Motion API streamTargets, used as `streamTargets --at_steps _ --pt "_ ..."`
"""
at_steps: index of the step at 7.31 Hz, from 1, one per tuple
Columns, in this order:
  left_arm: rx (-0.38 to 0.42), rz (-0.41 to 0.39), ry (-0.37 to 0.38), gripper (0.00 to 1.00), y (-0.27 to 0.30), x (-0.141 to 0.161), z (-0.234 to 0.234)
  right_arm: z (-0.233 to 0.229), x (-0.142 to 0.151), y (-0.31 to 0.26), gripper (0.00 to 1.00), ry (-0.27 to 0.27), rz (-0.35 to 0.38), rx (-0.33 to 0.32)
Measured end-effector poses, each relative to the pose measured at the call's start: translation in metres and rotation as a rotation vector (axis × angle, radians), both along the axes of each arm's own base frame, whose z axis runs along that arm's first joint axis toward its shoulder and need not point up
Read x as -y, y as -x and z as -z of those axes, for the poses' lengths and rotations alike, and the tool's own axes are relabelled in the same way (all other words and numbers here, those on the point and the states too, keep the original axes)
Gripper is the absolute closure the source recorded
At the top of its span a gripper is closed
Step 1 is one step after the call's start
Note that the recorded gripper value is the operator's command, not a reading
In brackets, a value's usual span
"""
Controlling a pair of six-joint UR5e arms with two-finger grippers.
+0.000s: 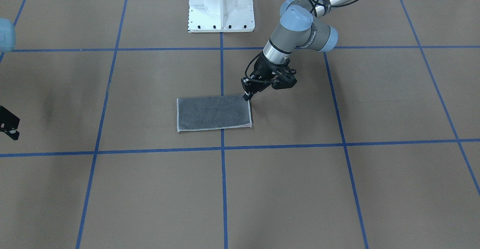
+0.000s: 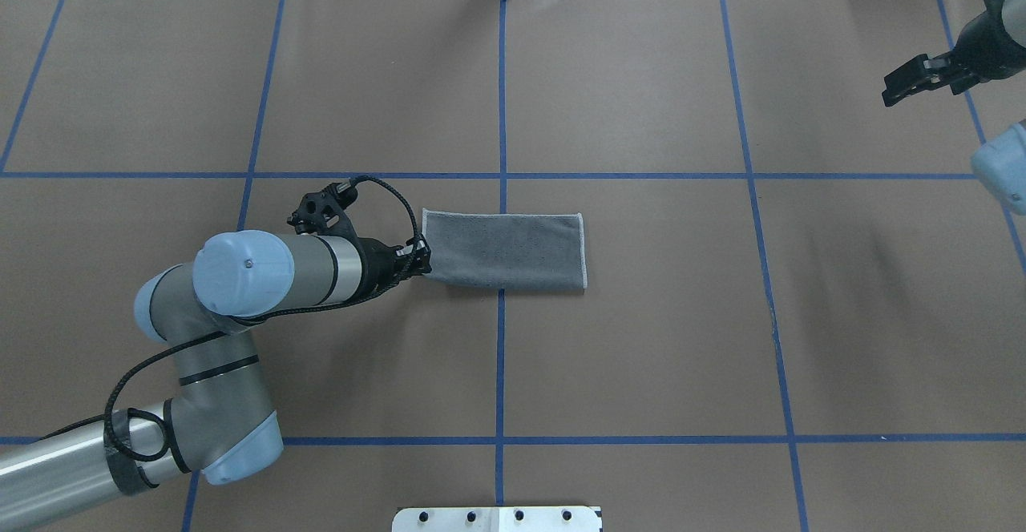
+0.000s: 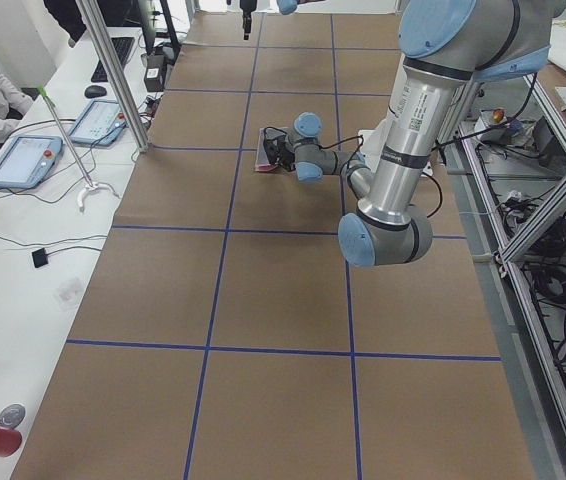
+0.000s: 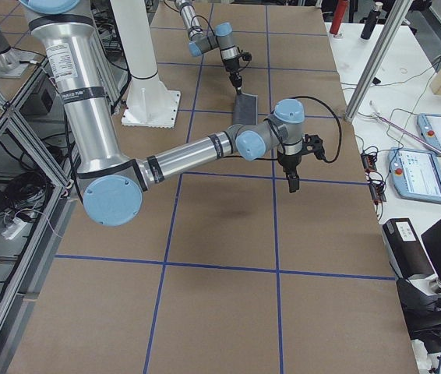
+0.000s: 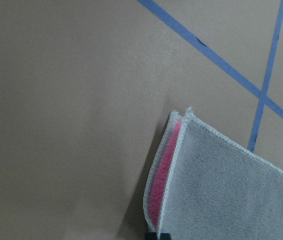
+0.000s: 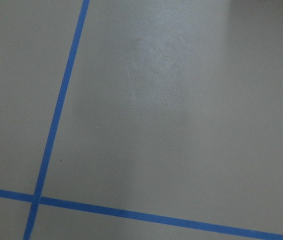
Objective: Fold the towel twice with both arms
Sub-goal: 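Lift the held end with the left gripper and fold it over the other end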
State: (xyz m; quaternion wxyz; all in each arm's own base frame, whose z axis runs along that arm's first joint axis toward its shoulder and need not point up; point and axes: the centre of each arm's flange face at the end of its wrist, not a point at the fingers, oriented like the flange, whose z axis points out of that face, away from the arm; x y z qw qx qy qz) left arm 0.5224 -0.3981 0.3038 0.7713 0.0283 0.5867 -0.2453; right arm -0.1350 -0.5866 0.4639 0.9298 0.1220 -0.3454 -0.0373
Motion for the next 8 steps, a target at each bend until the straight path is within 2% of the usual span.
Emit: streamTargets --at_steps 3,5,8 --pt "0.042 0.033 -0.038 1.00 0.040 0.017 -0.022 -0.022 -0.005 -0.034 0.00 -0.018 0.018 -0.026" --pt "0.063 0.031 -0.075 1.00 0.068 0.012 -0.033 -0.025 -0.006 -0.039 0.00 -0.019 0.019 -0.030" --pt "0.053 0.014 -0.094 1.00 0.060 0.000 -0.019 -0.025 -0.006 -0.039 0.00 -0.020 0.020 -0.032"
